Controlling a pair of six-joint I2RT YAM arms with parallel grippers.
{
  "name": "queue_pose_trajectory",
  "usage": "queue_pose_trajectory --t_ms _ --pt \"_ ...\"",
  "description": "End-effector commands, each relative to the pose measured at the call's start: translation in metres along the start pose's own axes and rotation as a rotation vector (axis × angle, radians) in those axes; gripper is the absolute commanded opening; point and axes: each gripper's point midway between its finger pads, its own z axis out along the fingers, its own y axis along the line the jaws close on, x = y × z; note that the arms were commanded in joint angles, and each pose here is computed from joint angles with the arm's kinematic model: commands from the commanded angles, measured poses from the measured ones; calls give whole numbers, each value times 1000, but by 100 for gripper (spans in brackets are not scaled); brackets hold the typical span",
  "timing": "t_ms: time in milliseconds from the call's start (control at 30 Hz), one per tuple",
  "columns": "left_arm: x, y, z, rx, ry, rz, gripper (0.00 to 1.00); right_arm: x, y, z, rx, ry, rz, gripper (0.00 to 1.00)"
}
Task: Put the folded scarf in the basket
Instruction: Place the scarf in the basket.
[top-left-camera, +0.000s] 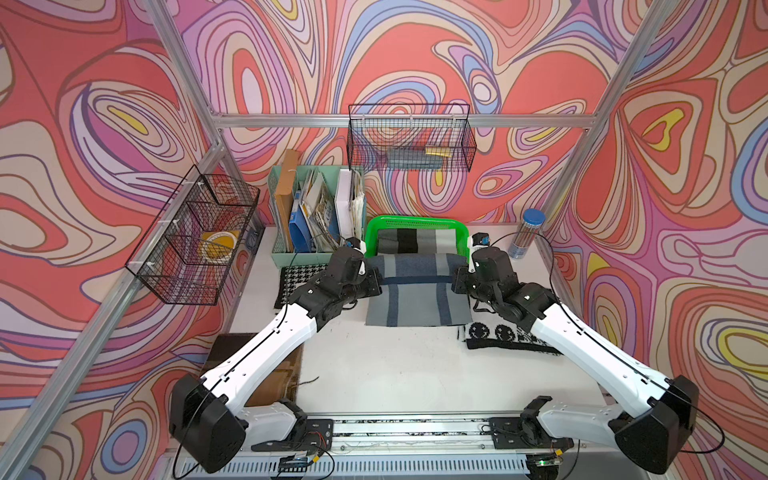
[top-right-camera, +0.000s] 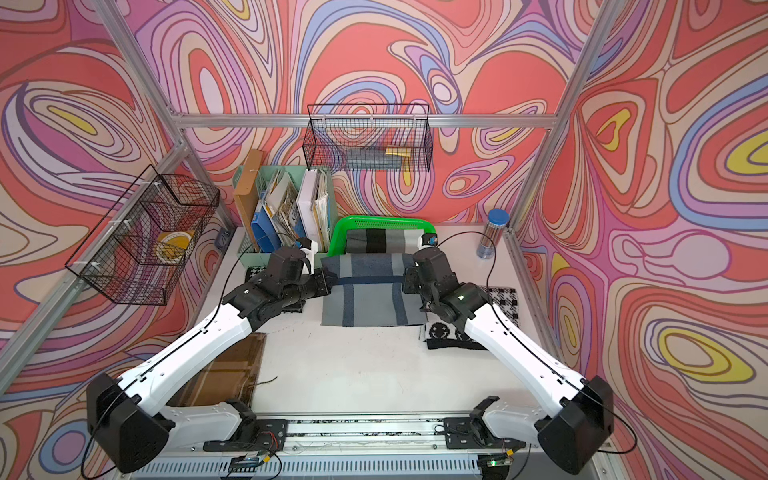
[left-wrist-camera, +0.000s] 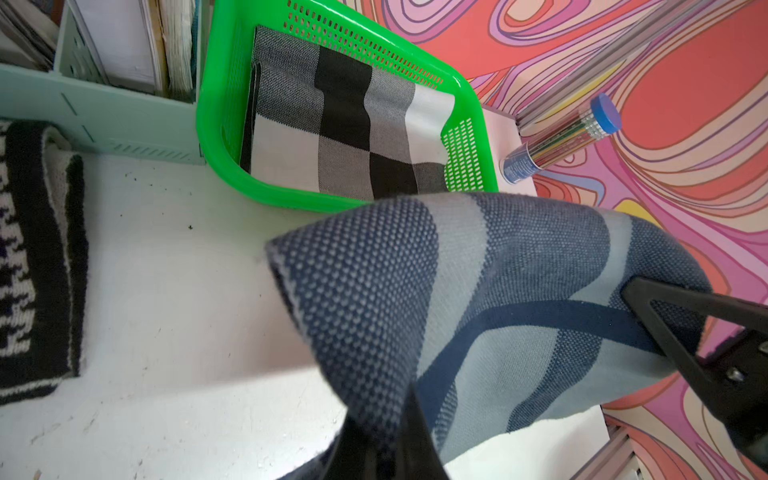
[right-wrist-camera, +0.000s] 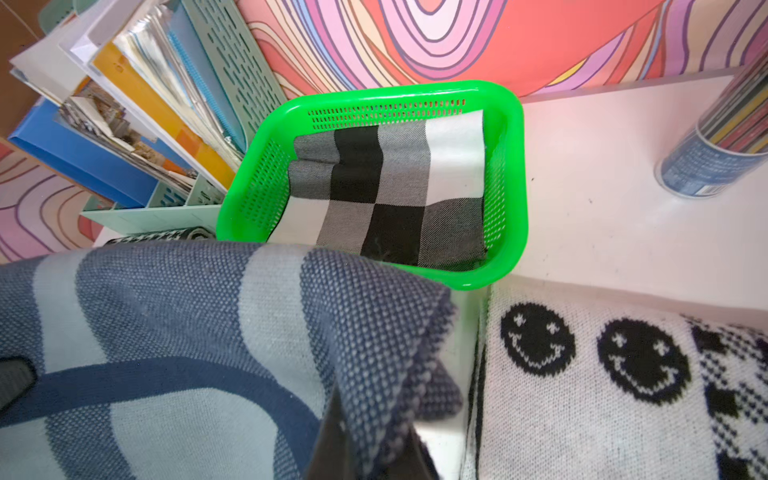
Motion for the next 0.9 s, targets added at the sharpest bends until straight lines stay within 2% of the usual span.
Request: queue_pose_trajectory --t_ms 0,233,533,700,867 --pt "-41 -13 11 37 -67 44 0 -35 -8 10 29 -74 -26 0" --pt "-83 -23 45 33 -93 75 0 -77 -22 48 37 -105 5 0" --pt "-123 -13 100 10 -91 63 0 -116 -50 93 49 -136 40 0" --pt "-143 -7 122 -23 -110 59 0 -127 -56 116 25 -133 26 0" --pt "-146 12 138 -88 -94 54 0 -125 -68 145 20 -100 45 0"
